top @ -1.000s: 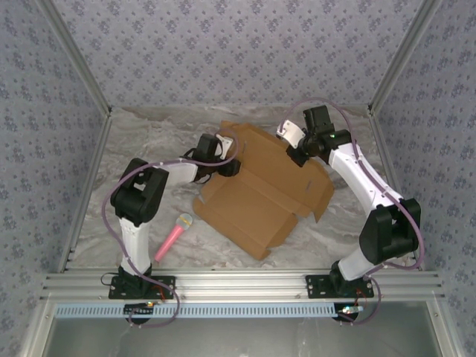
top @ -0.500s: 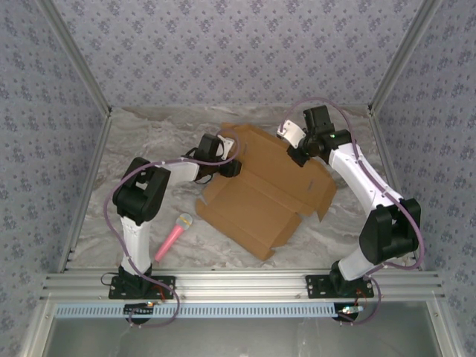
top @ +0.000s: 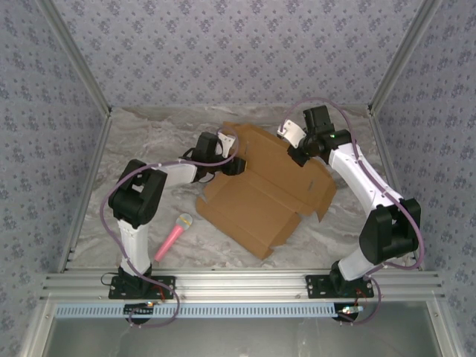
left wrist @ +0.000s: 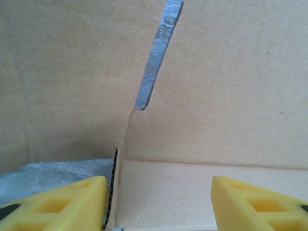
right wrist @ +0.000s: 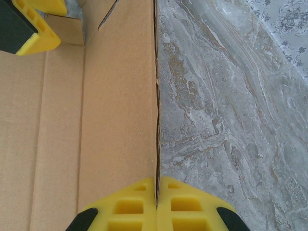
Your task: Fold the paper box
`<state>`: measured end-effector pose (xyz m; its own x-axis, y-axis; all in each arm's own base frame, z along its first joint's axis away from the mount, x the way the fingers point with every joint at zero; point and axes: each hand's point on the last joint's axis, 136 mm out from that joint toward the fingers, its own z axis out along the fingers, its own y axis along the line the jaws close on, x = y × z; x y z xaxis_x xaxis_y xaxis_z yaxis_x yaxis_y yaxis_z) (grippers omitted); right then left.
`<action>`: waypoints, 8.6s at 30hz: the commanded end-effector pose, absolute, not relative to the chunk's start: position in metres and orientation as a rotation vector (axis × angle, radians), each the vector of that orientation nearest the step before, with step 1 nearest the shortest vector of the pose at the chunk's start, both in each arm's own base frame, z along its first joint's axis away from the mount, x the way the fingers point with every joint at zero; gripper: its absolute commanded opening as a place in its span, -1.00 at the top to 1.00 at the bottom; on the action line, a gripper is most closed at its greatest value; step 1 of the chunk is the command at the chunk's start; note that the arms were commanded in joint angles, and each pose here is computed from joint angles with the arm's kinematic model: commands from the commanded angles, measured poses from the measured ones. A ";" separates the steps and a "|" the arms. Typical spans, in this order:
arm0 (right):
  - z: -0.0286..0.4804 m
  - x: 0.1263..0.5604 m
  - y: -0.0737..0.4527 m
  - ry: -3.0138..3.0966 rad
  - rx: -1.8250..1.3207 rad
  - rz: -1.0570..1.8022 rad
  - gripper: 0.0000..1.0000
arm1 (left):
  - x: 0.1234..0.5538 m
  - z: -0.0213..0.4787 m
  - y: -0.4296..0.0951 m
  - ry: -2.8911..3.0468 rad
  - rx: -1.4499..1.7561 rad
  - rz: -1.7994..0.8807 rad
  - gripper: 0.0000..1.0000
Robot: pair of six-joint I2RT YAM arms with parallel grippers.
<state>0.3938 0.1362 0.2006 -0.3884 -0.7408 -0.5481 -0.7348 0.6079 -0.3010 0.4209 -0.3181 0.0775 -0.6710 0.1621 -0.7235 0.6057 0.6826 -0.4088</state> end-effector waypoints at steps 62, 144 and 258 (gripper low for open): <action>0.230 0.388 0.149 1.822 -1.319 -0.449 1.00 | 0.414 0.163 -0.172 2.080 0.027 -0.635 -0.34; 0.206 0.402 0.160 1.460 -1.533 -0.584 0.98 | 0.469 0.173 -0.155 2.197 0.142 -0.690 -0.34; 0.202 0.420 0.147 1.326 -1.507 -0.839 1.00 | 0.481 0.116 -0.235 2.294 0.708 -0.981 -0.21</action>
<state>0.4183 0.1483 0.2058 0.1775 -0.9730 -0.1473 -0.3857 0.0689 -0.9201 0.4869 -0.2265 0.1069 -0.7392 0.2073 -0.6408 0.5876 0.6635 -0.4631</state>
